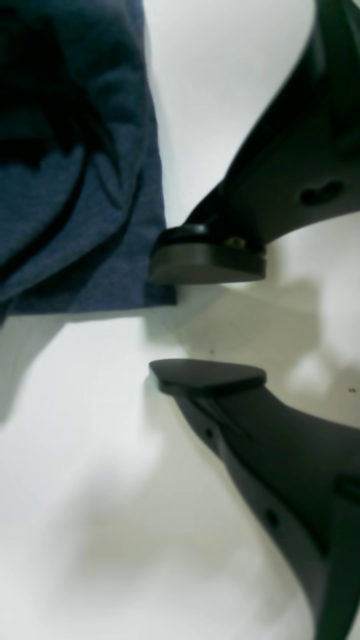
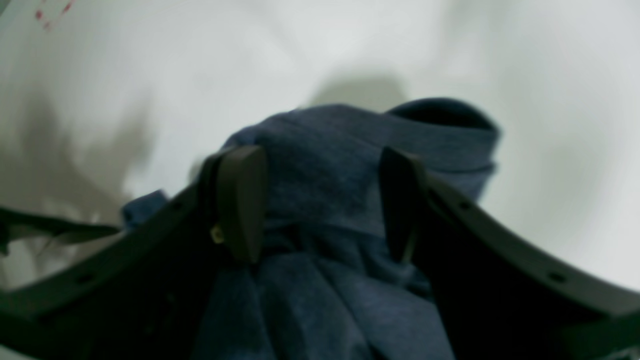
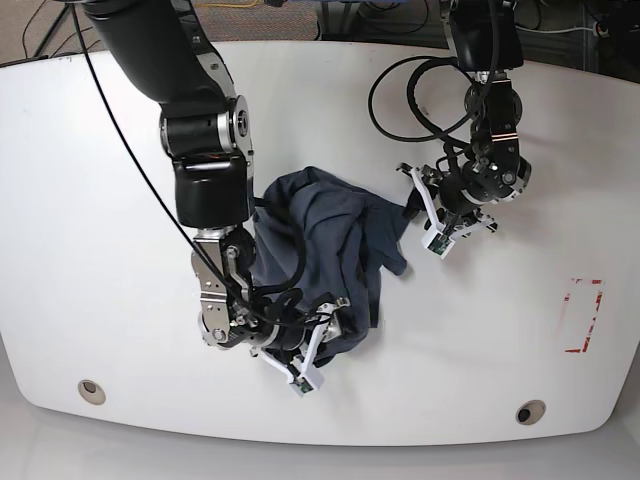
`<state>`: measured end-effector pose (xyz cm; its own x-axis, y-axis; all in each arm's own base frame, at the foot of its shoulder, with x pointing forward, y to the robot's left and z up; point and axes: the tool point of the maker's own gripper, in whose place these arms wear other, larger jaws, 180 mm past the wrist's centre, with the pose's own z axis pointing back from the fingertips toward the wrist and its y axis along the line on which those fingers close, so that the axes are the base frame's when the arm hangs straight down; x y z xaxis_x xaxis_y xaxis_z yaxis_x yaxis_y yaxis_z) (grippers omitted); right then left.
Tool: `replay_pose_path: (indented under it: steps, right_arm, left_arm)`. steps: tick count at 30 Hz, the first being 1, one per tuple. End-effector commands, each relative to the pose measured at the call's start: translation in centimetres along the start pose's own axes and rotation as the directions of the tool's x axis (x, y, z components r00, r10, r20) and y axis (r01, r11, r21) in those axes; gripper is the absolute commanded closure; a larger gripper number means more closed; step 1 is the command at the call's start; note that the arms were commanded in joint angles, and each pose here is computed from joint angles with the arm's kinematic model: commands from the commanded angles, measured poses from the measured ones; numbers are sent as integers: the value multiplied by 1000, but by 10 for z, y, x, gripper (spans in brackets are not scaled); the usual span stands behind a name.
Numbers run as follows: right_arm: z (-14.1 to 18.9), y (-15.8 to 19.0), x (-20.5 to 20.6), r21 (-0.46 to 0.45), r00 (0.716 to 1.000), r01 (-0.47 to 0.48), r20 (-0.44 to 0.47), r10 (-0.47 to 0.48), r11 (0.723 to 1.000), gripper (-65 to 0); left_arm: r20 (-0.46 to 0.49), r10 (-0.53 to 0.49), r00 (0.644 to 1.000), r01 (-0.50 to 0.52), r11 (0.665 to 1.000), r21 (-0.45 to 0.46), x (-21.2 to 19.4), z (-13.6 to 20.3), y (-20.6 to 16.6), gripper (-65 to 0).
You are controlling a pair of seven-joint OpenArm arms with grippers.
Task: Layout the t-shirt on the table in an organized manner, then fold the t-shirt properly
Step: 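Regrasp the navy shirt bunch with the right gripper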
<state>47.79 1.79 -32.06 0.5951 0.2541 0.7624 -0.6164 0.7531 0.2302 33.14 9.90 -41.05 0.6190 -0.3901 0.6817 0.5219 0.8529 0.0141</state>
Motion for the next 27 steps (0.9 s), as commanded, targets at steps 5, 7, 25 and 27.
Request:
replay_pose_path:
  steps: [5,7,25,27]
  right_arm:
    - [10,1,26,29,996,30,80,-32,999,-347]
    - [16,4,35,35,994,24,110,-28,999,-347]
    - [43,32,33,2,978,-161,133,160,987,-347]
    - [39,40,31,14,974,-195,116,193,981,-347]
  left_arm:
    - [60,-5,998,5,1000,5,18,3,4,-232]
    - [60,-5,998,5,1000,5,18,3,4,-232]
    - [57,-5,998,4,1000,4,17,2,4,-232]
    - [57,-5,998,4,1000,4,17,2,4,-232]
